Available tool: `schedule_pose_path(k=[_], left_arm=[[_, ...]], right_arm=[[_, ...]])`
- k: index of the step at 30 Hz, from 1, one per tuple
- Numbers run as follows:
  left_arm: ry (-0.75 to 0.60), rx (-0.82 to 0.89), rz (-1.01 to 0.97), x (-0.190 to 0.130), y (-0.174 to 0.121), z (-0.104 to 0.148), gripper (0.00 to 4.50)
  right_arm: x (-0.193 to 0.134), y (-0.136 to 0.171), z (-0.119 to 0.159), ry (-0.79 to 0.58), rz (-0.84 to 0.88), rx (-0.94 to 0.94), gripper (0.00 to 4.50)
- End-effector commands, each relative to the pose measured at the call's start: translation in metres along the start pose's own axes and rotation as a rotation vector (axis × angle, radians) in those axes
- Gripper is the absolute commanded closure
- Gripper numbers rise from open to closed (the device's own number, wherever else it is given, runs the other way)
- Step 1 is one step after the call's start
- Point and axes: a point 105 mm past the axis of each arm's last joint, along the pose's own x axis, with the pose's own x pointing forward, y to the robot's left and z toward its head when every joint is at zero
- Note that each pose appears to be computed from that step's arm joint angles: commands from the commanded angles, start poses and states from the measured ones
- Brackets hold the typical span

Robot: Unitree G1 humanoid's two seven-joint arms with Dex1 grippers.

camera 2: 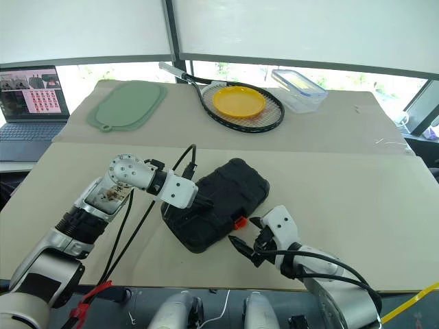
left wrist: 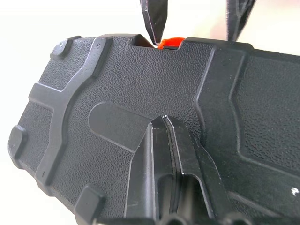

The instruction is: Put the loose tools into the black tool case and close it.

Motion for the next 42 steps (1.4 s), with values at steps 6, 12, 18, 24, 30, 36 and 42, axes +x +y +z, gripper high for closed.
schedule_pose_path(k=[6, 12, 18, 24, 30, 36, 42], left_arm=[[0.080, -0.061, -0.074, 0.008, -0.017, -0.021, 4.50], [0.081, -0.066, -0.069, 0.007, -0.018, -0.021, 4.50], [0.075, -0.068, -0.068, 0.009, -0.018, -0.020, 4.50], [0.076, -0.065, -0.068, 0.010, -0.017, -0.021, 4.50], [0.073, -0.063, -0.069, 0.012, -0.017, -0.021, 4.50], [0.068, -0.060, -0.067, 0.013, -0.015, -0.020, 4.50], [0.069, -0.061, -0.067, 0.013, -0.016, -0.021, 4.50]], right_arm=[[0.006, 0.002, 0.012, -0.051, 0.018, -0.049, 1.10], [0.004, 0.001, 0.009, -0.032, 0.017, -0.070, 2.77], [0.002, 0.002, 0.011, -0.032, 0.020, -0.089, 2.77], [-0.004, 0.004, 0.016, -0.039, 0.024, -0.119, 2.77], [-0.008, 0.008, 0.018, -0.042, 0.031, -0.144, 2.77], [-0.008, 0.006, 0.017, -0.041, 0.025, -0.147, 2.77], [-0.007, 0.004, 0.017, -0.039, 0.022, -0.158, 2.77]])
